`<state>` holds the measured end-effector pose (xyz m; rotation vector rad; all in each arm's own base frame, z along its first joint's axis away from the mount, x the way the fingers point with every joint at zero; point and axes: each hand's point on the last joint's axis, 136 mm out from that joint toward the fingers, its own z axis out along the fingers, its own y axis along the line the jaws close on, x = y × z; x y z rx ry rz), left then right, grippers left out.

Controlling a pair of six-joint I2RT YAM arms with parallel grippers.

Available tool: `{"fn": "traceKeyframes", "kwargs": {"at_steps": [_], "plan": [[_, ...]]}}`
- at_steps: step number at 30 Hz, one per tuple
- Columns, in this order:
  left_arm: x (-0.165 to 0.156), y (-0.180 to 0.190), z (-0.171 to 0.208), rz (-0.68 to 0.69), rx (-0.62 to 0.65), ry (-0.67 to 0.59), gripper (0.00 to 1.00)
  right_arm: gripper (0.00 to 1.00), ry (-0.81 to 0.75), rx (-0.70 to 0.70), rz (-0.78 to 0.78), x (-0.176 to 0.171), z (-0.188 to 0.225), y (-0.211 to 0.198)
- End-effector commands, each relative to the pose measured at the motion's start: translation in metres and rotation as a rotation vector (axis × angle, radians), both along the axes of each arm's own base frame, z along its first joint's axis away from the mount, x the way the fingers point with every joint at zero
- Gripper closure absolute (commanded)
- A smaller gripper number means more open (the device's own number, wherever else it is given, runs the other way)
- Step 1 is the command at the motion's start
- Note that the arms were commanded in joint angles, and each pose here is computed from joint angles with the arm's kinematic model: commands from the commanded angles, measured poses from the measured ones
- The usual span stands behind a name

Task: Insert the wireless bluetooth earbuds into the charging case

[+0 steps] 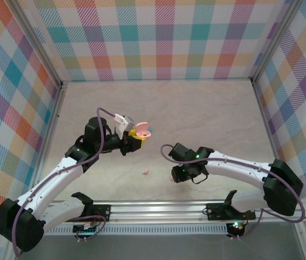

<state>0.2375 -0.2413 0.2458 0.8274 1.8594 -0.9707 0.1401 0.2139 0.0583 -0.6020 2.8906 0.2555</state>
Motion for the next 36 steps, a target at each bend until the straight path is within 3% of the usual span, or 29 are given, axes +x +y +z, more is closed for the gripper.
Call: {"fn": "traceKeyframes", "kwargs": {"at_steps": [1, 36], "plan": [[-0.001, 0.004, 0.012, 0.003, 0.015, -0.036, 0.91, 0.56, -0.039, -0.02, -0.002, 0.004, -0.004, 0.009], [-0.004, 0.011, 0.018, 0.038, 0.021, -0.033, 0.91, 0.64, 0.025, -0.153, 0.156, 0.007, -0.043, 0.042]]}}
